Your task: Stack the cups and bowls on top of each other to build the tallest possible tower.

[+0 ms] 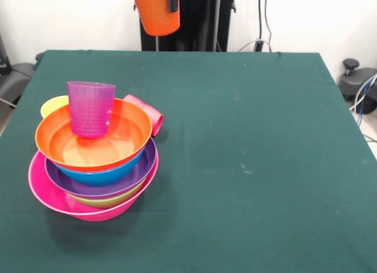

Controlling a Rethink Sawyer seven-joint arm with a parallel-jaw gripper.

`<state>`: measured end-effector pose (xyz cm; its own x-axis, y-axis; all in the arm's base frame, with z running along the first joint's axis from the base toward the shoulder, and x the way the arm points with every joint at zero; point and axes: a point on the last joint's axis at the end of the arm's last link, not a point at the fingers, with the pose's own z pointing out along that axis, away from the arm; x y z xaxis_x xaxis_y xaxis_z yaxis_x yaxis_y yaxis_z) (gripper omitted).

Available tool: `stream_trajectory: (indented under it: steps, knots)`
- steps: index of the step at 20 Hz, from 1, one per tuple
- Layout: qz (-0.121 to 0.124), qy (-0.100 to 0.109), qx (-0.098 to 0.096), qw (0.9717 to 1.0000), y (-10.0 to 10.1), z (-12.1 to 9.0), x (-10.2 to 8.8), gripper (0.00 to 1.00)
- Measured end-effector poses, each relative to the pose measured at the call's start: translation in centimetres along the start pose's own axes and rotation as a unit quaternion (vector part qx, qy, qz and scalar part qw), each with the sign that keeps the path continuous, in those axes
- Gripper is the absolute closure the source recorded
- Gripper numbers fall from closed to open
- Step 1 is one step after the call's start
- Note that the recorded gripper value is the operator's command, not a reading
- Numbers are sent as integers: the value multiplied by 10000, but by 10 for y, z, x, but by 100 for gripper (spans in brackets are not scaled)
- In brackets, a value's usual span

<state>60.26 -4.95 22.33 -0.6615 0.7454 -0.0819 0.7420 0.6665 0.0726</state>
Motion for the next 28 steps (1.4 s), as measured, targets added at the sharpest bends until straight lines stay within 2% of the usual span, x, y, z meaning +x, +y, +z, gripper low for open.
stream_trajectory:
  steps: [7,14,19,24,28]
  knots:
    - [-88,221,21,9997,-16,14,4,100]
    - [-140,302,24,9994,-38,17,-1,100]
    - [-164,211,51,9996,-64,23,-15,100]
    - [-276,16,114,9996,-96,32,-33,100]
    - [-398,-27,190,9990,-109,39,-37,100]
